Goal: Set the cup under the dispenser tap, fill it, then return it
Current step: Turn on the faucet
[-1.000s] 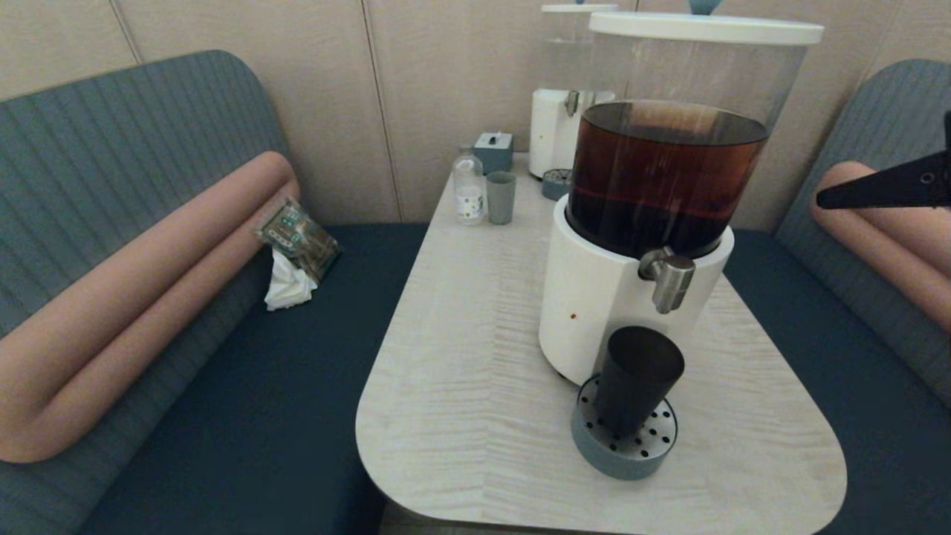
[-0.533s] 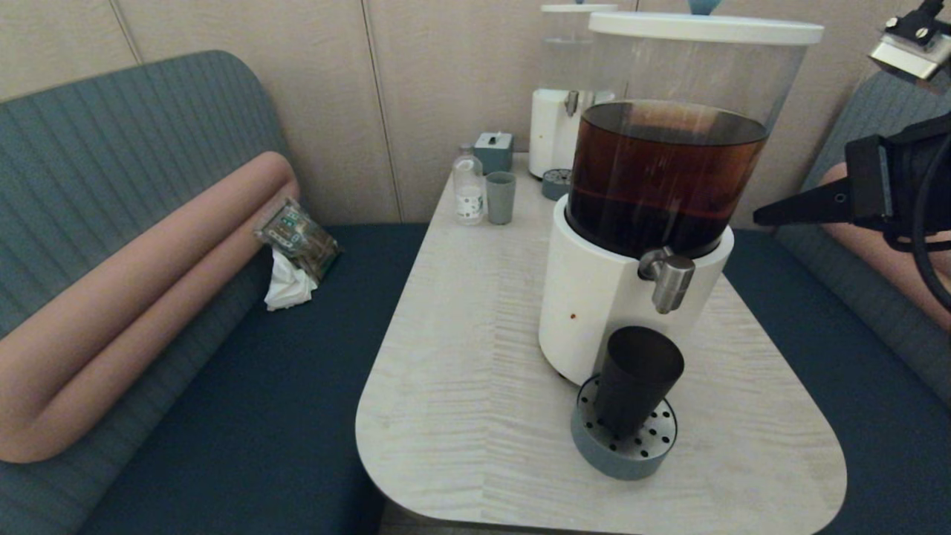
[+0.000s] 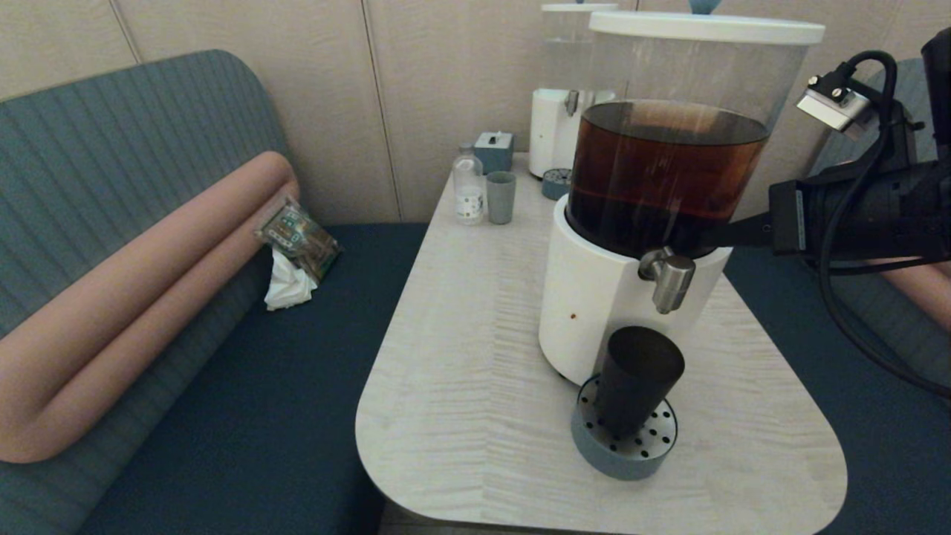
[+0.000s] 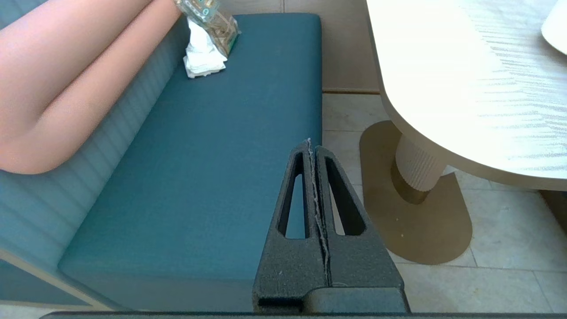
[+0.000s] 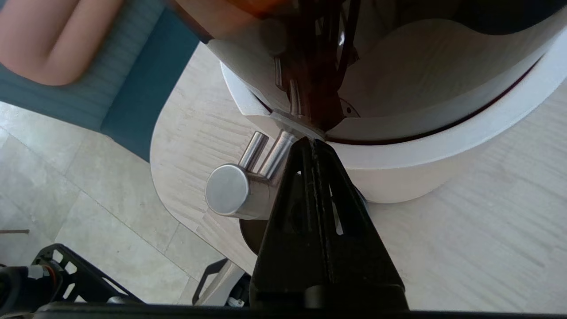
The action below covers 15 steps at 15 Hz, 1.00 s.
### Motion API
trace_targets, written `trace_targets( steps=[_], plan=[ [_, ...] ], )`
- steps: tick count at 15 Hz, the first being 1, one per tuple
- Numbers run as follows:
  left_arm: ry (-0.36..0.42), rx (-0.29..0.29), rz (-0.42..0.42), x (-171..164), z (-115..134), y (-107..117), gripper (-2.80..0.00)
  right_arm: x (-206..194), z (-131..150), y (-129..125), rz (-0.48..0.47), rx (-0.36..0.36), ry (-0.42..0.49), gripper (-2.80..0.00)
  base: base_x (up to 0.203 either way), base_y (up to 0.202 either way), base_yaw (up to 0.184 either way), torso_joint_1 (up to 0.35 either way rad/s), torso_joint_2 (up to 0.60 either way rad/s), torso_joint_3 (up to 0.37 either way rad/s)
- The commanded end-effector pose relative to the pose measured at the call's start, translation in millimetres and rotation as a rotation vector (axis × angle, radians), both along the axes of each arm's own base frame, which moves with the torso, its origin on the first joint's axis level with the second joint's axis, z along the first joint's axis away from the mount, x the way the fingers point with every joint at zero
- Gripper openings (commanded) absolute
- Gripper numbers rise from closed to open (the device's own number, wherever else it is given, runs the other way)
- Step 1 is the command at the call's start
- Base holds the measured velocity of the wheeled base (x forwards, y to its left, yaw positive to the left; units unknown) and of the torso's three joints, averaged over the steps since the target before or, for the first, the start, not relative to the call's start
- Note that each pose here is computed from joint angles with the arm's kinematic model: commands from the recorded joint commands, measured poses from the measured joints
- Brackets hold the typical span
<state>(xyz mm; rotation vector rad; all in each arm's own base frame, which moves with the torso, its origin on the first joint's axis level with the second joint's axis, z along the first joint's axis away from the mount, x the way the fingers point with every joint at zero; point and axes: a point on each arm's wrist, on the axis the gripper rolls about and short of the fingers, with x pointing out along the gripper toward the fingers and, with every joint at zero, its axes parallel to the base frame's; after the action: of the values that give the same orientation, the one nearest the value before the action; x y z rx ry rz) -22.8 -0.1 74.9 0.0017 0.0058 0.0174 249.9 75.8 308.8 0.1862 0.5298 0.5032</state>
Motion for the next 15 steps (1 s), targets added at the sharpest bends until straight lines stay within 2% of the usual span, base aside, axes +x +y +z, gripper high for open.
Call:
trace_targets(
  steps=[1,6,10,15],
  plan=[
    [0.003,0.000,0.001,0,0,0,-2.80,-4,2,0,0.006,0.003,-0.004,-2.80,0.000,0.000,0.000,0.000,0.00,0.000],
    [0.003,0.000,0.001,0,0,0,-2.80,-5,1,0,0.012,0.005,0.004,-2.80,0.000,0.000,0.000,0.000,0.00,0.000],
    [0.002,0.000,0.001,0,0,0,-2.80,-9,-3,11,0.057,0.006,0.019,-2.80,0.000,0.000,0.000,0.000,0.00,0.000],
    [0.003,0.000,0.001,0,0,0,-2.80,-5,-7,15,0.067,0.002,0.035,-2.80,0.000,0.000,0.000,0.000,0.00,0.000]
  ],
)
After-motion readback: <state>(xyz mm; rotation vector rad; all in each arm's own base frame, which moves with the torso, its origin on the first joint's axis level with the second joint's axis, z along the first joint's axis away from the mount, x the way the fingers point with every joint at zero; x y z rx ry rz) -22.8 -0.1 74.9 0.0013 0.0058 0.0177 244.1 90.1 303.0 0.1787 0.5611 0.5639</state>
